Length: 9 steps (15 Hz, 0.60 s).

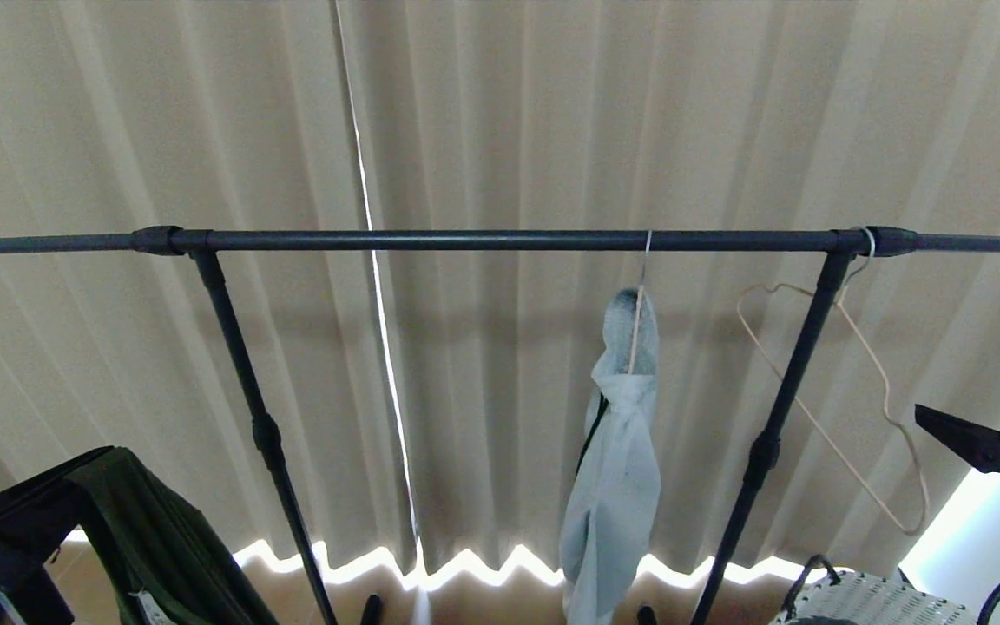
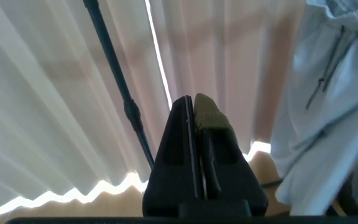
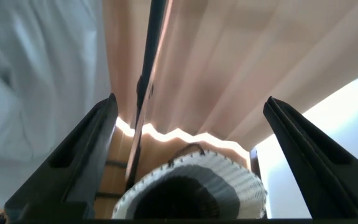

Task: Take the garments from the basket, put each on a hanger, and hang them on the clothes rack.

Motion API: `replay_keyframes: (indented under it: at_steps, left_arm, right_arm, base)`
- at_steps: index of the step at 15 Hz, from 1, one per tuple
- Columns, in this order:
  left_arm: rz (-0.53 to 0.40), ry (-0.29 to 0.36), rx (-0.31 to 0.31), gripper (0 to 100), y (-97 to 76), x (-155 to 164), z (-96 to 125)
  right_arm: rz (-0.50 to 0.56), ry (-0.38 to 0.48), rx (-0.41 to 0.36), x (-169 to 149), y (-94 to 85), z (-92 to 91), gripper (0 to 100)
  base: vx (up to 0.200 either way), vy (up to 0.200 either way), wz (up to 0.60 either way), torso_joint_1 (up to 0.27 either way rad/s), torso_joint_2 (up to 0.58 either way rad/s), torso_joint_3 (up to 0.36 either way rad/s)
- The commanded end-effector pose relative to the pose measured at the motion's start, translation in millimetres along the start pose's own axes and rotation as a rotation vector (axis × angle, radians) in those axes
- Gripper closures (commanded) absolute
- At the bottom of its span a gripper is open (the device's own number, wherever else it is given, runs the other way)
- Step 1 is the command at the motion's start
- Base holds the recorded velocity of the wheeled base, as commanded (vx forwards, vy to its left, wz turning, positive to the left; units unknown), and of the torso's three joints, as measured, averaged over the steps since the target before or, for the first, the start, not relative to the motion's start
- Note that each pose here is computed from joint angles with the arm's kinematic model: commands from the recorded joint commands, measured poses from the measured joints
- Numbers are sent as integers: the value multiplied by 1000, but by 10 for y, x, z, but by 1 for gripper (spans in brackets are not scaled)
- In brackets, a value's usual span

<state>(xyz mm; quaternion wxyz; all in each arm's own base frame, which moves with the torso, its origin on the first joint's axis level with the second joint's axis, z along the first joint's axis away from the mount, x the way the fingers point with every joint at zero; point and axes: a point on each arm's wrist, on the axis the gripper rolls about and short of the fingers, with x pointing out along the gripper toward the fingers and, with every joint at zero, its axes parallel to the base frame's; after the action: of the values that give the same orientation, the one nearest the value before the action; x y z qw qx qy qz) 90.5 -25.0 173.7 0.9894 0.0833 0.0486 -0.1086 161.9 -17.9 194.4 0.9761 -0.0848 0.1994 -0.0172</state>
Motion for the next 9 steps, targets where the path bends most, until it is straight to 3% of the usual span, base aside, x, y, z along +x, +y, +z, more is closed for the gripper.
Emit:
replay_keyframes:
  at_steps: [1, 4, 5, 6, 9]
  left_arm:
    - [1, -6, 0, 100, 1, -10, 3]
    - [1, -6, 0, 100, 1, -10, 6]
    - [0, -3, 2, 100, 0, -7, 0]
    - [0, 0, 2, 100, -1, -8, -9]
    - [0, -1, 2, 100, 0, -11, -8]
  right_arm:
    - [11, 31, 0, 114, 0, 7, 0]
    - [38, 79, 7, 276, 36, -9, 0]
    - [70, 103, 44, 374, 105, 0, 0]
    - [65, 131, 82, 477, 156, 11, 0]
    - [-5, 170, 88, 738, 175, 20, 0]
  base:
    - [0, 0, 0, 0, 0, 0]
    - [0, 0, 0, 0, 0, 0]
    - [0, 0, 0, 0, 0, 0]
    - [0, 0, 0, 0, 0, 0]
    - [0, 0, 0, 0, 0, 0]
